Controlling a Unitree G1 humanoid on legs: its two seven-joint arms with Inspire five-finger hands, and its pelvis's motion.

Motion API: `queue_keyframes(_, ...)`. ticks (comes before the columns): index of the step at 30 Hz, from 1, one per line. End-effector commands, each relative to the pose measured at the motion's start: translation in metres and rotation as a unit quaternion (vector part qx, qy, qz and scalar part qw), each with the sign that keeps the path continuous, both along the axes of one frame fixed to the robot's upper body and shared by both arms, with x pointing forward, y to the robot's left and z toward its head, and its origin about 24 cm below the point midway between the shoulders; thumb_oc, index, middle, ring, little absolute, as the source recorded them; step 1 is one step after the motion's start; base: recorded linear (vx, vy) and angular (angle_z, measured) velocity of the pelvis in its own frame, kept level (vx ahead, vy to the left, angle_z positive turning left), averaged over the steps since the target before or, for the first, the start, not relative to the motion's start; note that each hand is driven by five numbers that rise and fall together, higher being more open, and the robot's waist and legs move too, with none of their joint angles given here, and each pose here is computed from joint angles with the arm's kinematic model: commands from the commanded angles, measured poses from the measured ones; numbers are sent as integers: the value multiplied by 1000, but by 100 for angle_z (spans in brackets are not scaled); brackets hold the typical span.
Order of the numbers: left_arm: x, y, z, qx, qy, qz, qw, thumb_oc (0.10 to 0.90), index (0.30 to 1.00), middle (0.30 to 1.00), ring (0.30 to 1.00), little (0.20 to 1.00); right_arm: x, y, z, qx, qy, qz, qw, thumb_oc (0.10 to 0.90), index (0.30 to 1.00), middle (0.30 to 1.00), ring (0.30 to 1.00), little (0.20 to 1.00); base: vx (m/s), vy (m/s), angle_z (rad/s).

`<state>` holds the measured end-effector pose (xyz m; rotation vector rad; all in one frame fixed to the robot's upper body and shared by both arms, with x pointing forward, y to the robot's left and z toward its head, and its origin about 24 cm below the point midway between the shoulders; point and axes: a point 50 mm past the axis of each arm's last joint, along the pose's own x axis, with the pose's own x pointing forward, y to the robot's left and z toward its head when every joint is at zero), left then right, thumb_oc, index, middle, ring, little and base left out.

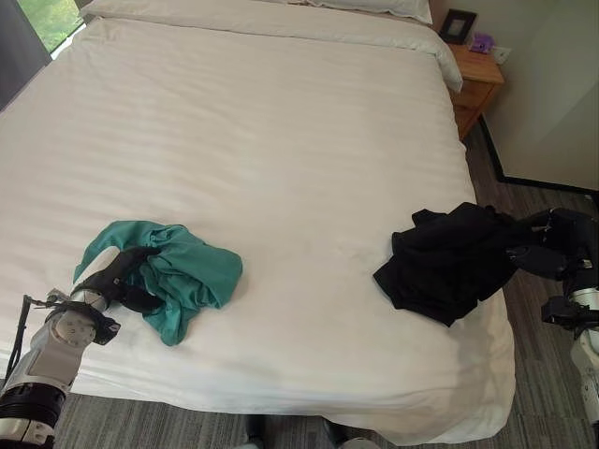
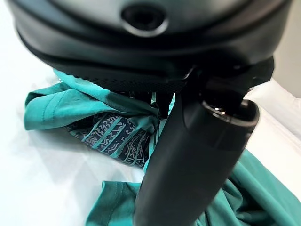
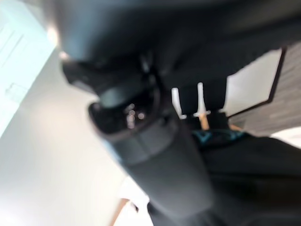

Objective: Pick up bed clothes into laundry basket.

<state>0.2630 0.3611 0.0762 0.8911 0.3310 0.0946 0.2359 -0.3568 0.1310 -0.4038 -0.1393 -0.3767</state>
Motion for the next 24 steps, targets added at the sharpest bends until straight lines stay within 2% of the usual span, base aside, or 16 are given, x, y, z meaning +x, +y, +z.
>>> queue_keyframes(1, 7, 7, 39, -71, -147, 38, 986, 400, 300, 300, 300, 300, -6, -11, 71, -49, -157, -27, 986, 400, 300, 300, 300, 300, 0, 0, 0)
queue_keyframes(2, 6, 8, 39, -72, -148, 39, 986, 400, 300, 300, 300, 300, -6, -11, 72, -49, -157, -26, 986, 400, 300, 300, 300, 300, 0, 0, 0)
queue_keyframes(5, 6, 11, 62, -107, -226, 51, 967, 400, 300, 300, 300, 300, -7, -14, 70, -39, -161, -33, 986, 400, 300, 300, 300, 300, 0, 0, 0)
queue_keyframes(8, 3, 16, 85, -105, -290, 61, 949, 400, 300, 300, 300, 300, -7, -16, 68, -36, -161, -41, 985, 400, 300, 300, 300, 300, 0, 0, 0)
queue_keyframes(17, -8, 8, 145, -98, -438, 24, 893, 400, 300, 300, 300, 300, -2, -13, 80, -45, -186, -41, 981, 400, 300, 300, 300, 300, 0, 0, 0)
queue_keyframes(19, -6, 0, 157, -128, -481, 9, 867, 400, 300, 300, 300, 300, 1, -9, 94, -53, -215, -35, 975, 400, 300, 300, 300, 300, 0, 0, 0)
queue_keyframes(24, 4, -18, 154, -216, -502, -22, 837, 400, 300, 300, 300, 300, 1, -7, 117, -51, -276, -43, 959, 400, 300, 300, 300, 300, -1, 0, 1)
